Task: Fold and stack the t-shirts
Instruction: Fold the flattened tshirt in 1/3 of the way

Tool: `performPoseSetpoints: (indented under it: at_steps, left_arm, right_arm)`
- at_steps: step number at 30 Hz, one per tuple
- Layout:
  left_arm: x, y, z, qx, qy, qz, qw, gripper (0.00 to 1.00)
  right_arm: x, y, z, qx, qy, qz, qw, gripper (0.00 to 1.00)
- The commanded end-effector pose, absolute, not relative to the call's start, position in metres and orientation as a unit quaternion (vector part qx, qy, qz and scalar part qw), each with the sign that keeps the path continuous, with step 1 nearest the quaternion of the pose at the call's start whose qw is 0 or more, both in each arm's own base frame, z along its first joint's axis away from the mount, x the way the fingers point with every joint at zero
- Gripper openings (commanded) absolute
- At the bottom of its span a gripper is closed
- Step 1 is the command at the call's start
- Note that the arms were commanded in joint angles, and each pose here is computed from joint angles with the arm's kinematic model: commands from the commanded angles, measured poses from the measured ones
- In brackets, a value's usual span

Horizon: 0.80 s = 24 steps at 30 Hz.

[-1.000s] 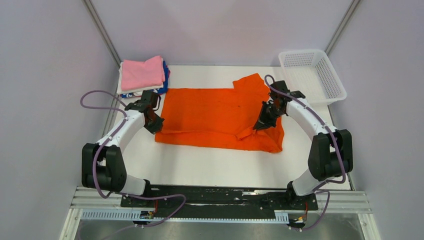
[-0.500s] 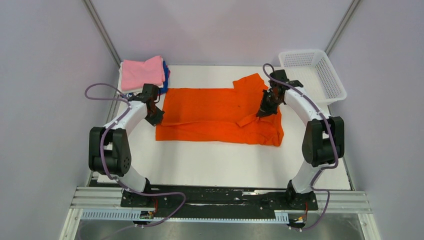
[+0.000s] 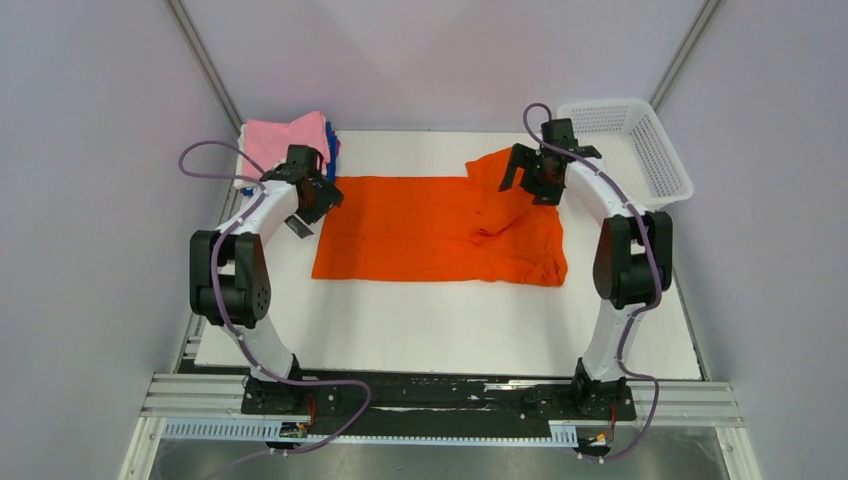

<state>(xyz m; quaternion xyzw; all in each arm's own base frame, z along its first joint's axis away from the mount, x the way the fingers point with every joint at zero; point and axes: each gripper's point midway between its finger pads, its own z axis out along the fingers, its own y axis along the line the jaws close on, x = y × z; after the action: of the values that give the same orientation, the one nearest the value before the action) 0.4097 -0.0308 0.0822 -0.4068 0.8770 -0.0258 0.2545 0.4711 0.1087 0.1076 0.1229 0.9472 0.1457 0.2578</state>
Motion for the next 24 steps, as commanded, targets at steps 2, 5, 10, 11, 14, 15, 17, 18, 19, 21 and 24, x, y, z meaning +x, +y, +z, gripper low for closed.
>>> performPoseSetpoints:
  at_steps: [2,5,10,11,14,15,17,18,19,21,24]
  left_arm:
    - [0.388,-0.056,0.097,-0.349,0.902,-0.077,0.244,1.00]
    - [0.377,-0.080,0.096,-0.312,0.914,-0.102,0.240,1.00]
    - [0.372,-0.109,0.088,-0.284,0.918,-0.146,0.234,1.00]
    - [0.373,-0.110,0.087,-0.285,0.917,-0.149,0.235,1.00]
    - [0.377,-0.111,0.082,-0.284,0.918,-0.149,0.233,1.00]
    - [0.378,-0.111,0.082,-0.283,0.918,-0.149,0.234,1.00]
    - [0.381,-0.112,0.082,-0.279,0.919,-0.150,0.236,1.00]
    - [0.384,-0.112,0.085,-0.279,0.918,-0.150,0.240,1.00]
    - [0.386,-0.112,0.086,-0.278,0.917,-0.151,0.244,1.00]
    - [0.389,-0.112,0.090,-0.273,0.917,-0.152,0.248,1.00]
    - [0.390,-0.114,0.091,-0.263,0.920,-0.154,0.248,1.00]
  right_arm:
    - [0.422,0.129,0.130,0.092,0.935,0.208,0.270,1.00]
    - [0.390,0.145,0.111,0.061,0.940,0.219,0.254,1.00]
    - [0.399,0.170,0.097,0.050,0.935,0.254,0.243,1.00]
    - [0.410,0.174,0.095,0.053,0.933,0.258,0.247,1.00]
    - [0.450,0.185,0.090,0.065,0.925,0.266,0.265,1.00]
    - [0.464,0.188,0.090,0.066,0.922,0.269,0.271,1.00]
    - [0.492,0.192,0.088,0.068,0.919,0.265,0.285,1.00]
    - [0.504,0.192,0.096,0.067,0.915,0.261,0.300,1.00]
    - [0.512,0.191,0.104,0.068,0.911,0.257,0.314,1.00]
    - [0.515,0.189,0.119,0.066,0.907,0.255,0.330,1.00]
    - [0.492,0.179,0.126,0.072,0.909,0.244,0.331,1.00]
